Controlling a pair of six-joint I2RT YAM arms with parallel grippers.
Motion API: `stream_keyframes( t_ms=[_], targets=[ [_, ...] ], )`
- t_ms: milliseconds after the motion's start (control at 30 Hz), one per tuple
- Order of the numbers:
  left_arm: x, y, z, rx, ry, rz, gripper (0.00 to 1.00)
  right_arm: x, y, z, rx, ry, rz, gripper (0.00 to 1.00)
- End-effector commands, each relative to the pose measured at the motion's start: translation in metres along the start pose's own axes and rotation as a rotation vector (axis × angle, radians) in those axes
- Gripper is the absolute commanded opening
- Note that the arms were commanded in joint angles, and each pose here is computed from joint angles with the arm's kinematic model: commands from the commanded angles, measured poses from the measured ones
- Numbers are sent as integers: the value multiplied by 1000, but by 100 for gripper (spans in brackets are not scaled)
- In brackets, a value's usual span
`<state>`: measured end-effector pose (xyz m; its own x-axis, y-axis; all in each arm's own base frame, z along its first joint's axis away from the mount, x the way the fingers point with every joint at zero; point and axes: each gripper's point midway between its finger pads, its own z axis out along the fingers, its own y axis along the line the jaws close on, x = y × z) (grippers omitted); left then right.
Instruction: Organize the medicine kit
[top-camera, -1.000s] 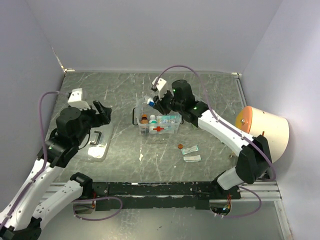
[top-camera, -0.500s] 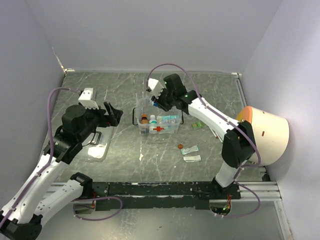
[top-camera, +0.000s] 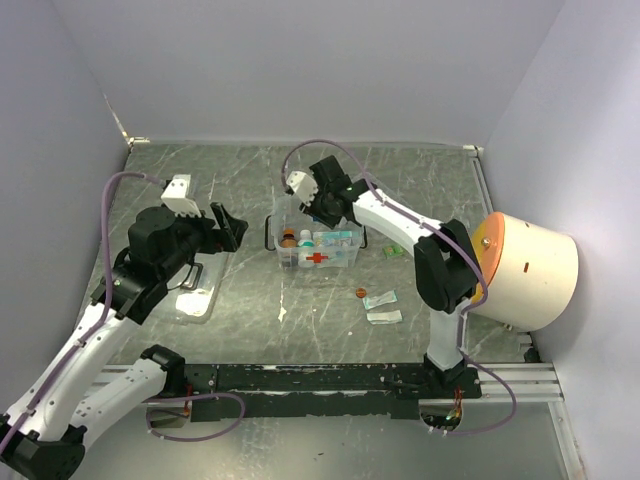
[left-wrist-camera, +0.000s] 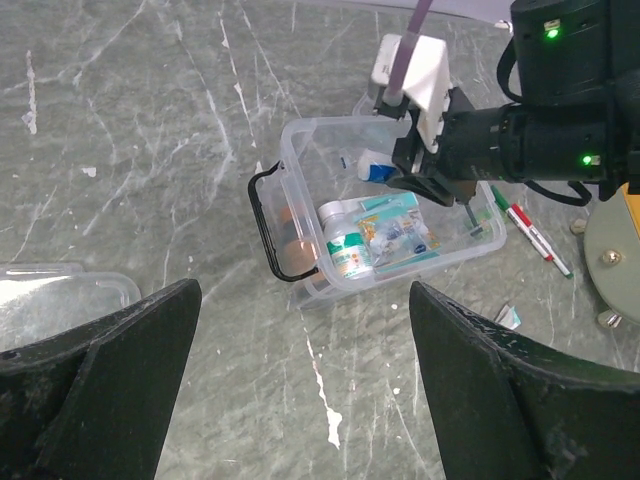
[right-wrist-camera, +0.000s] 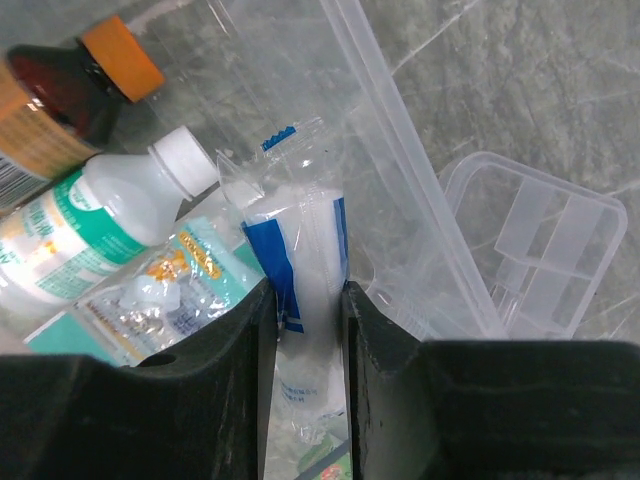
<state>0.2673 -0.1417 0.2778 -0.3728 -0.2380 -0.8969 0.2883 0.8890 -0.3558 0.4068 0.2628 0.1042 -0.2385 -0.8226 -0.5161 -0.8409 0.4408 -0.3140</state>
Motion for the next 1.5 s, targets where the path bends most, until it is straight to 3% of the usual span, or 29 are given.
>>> stream_keyframes(
  t_ms=[0, 367, 500, 633, 867, 1133, 1467],
  targets=[
    [-6, -3, 4, 24, -17, 6, 96, 0, -11, 13, 85, 47, -33, 28],
    [-4, 0, 7, 18, -9, -4, 96, 4, -30, 21, 225, 82, 26, 51],
    [-4, 1, 7, 16, -10, -6, 96, 3, -35, 16, 265, 62, 42, 49],
    [-4, 1, 7, 15, -9, -7, 96, -4, -28, 12, 220, 21, 83, 36],
    [-4, 2, 7, 14, -13, -11, 95, -11, -11, 17, 160, -45, 272, 34],
    [-5, 2, 6, 15, -16, -15, 95, -13, -17, 20, 274, -120, 624, 44],
    [-4, 2, 5, 12, -17, -19, 95, 3, -15, 35, 342, -60, 776, 52]
  ],
)
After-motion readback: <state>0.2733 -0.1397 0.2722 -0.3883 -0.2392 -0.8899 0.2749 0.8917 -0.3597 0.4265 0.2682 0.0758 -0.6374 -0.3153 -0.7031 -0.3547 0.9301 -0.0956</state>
